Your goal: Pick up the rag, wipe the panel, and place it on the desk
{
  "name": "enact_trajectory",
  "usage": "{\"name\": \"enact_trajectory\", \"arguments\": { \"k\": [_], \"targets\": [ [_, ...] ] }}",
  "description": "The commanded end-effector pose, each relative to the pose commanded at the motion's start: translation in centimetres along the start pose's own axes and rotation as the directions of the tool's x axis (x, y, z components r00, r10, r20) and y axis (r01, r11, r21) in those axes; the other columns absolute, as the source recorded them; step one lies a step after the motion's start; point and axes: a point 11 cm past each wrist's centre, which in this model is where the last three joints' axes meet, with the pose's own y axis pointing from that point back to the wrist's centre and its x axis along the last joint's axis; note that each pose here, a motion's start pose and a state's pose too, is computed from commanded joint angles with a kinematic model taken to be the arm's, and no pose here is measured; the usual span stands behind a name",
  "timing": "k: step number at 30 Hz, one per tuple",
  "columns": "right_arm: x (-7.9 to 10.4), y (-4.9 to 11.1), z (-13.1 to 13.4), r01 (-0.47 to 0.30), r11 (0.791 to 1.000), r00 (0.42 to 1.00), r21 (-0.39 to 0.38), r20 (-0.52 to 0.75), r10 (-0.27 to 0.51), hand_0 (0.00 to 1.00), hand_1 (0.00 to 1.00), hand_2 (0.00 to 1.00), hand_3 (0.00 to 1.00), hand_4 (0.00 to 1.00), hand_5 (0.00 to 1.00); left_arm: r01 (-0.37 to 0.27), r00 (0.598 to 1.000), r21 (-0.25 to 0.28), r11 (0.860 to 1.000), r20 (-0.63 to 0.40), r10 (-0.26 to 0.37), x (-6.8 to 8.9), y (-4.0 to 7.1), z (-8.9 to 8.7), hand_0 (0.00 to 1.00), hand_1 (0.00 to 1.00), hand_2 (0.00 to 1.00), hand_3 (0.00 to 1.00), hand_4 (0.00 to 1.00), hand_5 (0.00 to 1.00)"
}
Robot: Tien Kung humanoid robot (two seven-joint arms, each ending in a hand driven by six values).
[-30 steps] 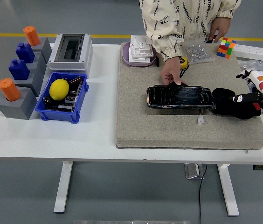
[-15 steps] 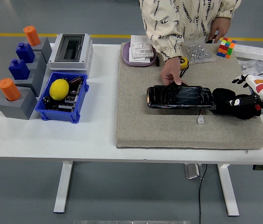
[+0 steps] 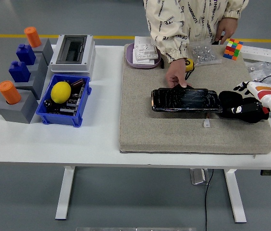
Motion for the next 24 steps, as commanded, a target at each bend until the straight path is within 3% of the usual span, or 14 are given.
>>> {"name": "enact_trajectory", "arguments": {
  "k": [24],
  "targets": [
    [-2.5, 1.1, -0.4, 0.037, 0.999, 0.999, 0.022, 0.005, -0.037, 0.732, 0.683, 0.749, 0.758, 0.998, 0.522, 0.023, 1.000, 0.001, 1.000, -0.012, -0.023, -1.4, -0.1, 0.1, 0.725, 0.716, 0.767, 0.624, 0.693, 0.581]
  ]
}}
